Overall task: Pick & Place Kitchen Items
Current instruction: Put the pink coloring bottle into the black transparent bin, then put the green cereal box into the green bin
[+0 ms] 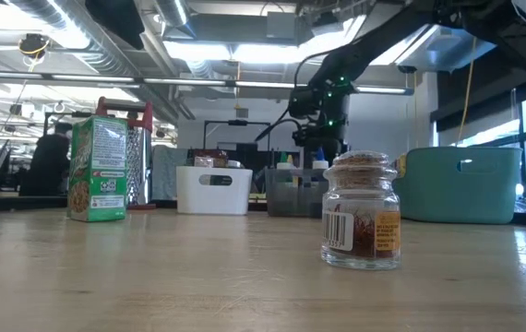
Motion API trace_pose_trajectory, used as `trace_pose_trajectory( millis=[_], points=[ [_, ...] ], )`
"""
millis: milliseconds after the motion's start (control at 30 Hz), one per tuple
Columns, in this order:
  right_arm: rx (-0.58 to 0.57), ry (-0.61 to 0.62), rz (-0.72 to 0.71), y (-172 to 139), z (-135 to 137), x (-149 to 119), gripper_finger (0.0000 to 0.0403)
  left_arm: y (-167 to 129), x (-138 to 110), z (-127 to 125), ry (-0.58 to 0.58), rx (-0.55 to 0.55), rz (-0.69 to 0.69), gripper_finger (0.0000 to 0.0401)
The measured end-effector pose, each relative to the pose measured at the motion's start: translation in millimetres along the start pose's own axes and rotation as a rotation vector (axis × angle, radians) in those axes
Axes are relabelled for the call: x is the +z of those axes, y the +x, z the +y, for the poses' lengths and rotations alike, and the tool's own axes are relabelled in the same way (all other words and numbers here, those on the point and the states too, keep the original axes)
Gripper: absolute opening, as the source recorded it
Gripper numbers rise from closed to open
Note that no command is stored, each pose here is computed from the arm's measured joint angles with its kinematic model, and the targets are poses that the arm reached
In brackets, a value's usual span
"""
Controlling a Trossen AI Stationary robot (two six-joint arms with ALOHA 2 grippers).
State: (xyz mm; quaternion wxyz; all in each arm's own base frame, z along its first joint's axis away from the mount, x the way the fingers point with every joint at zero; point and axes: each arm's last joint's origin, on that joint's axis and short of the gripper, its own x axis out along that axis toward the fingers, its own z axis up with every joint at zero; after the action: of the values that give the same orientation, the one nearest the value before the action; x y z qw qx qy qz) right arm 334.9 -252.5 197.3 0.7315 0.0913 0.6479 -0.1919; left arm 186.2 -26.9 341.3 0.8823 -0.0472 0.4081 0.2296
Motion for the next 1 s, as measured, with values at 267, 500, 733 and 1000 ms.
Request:
trace_pose_trajectory(
  millis=[267,500,733,1000],
  points=[
    [-0.011,-0.007,0.015,8,3,2,0.0199,0,0,0,0.000,0.000,0.000,0.0308],
    [-0.144,0.010,0.050,6,7,2,0.0200,0,0,0,0.000,0.000,0.000,0.0308],
    [-0.190,0.034,0.019,-24,15,5,0.0201,0,0,0,0.000,0.000,0.000,0.0308],
    [-0.165,0.059,-0.004,-74,36,9,0.0201,0,0,0,0.000,0.001,0.000,0.0308]
  ],
)
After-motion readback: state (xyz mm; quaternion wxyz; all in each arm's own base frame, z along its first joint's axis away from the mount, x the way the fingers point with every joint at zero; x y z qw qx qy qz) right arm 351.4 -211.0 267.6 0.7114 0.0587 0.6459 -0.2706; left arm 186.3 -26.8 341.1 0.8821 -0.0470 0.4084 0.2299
